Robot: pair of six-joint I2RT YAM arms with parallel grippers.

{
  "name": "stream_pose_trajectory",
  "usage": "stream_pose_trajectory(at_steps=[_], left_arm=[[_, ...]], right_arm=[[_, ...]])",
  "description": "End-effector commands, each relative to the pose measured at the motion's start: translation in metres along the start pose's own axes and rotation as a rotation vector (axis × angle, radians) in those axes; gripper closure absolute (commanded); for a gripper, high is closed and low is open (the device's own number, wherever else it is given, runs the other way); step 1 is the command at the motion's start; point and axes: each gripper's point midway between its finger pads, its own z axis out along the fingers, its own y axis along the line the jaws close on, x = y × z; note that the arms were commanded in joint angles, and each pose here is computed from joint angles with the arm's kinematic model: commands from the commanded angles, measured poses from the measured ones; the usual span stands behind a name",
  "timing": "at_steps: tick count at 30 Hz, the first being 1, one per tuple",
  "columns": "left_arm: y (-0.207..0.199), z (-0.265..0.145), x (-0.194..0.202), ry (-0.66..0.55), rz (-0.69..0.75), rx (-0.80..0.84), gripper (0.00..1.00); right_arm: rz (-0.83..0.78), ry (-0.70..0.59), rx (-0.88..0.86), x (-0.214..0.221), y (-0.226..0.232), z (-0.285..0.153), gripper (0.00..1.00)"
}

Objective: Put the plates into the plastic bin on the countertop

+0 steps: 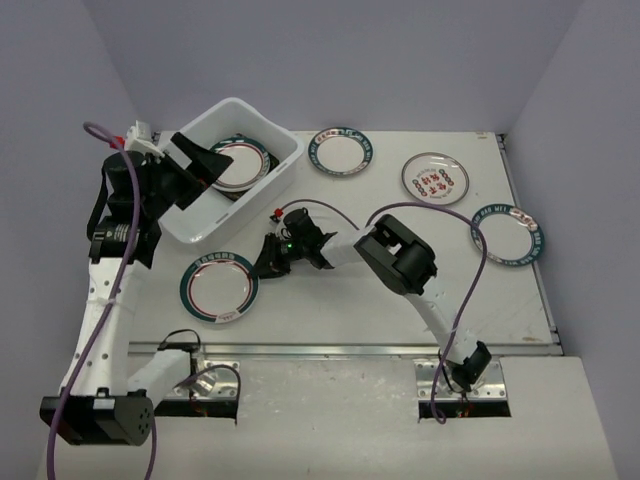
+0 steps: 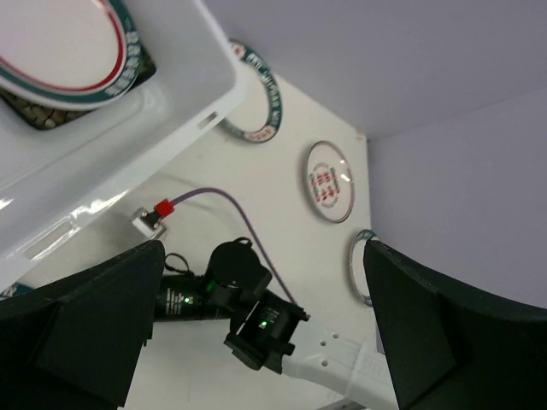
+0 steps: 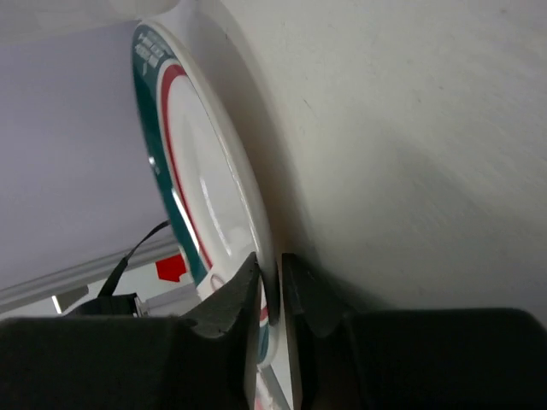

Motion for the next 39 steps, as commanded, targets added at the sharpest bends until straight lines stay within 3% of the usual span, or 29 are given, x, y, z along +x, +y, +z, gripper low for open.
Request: stream_pose_trajectory(at_steps=[1, 4, 9, 14, 18, 23, 30, 33, 36, 39], left_arm=[[0.036, 0.002, 0.026, 0.104, 0.078, -0.165, 0.0], [0.039, -0.006, 0.024, 0.101, 0.18, -0.228, 0.0], [0.04, -0.012, 0.04, 0.163, 0.202, -0.22, 0.0], [0.031, -0.009, 0.061, 0.23, 0.193, -0.123, 0.0], [0.017, 0.001, 0.101, 0.39, 0.164, 0.086, 0.0], [0.008, 0.002, 0.153, 0.663, 0.085, 0.302, 0.0], [-0.004, 0.01, 0.182, 0.773, 0.071, 0.416, 0.03], [0.004, 0.019, 0.189, 0.793, 0.068, 0.391, 0.15], [0.004, 0.026, 0.19, 0.812, 0.058, 0.39, 0.42], [-0.001, 0.029, 0.189, 0.82, 0.06, 0.403, 0.47]], right_arm=[[0.019, -0.005, 0.096, 0.021, -0.035, 0.02, 0.86], [0.011, -0.005, 0.094, 0.038, -0.037, 0.001, 1.0], [-0.096, 0.031, 0.062, 0.061, -0.016, -0.058, 1.0], [-0.108, -0.016, 0.215, 0.062, -0.039, -0.154, 1.0], [-0.133, -0.046, 0.272, 0.055, -0.046, -0.235, 1.0], [-0.116, -0.111, 0.145, 0.03, -0.013, -0.285, 1.0], [-0.207, -0.225, -0.103, -0.021, 0.073, -0.309, 1.0], [-0.208, -0.253, -0.164, -0.033, 0.096, -0.315, 1.0], [-0.238, -0.285, -0.214, -0.041, 0.113, -0.319, 1.0], [-0.234, -0.293, -0.221, -0.044, 0.117, -0.319, 1.0]])
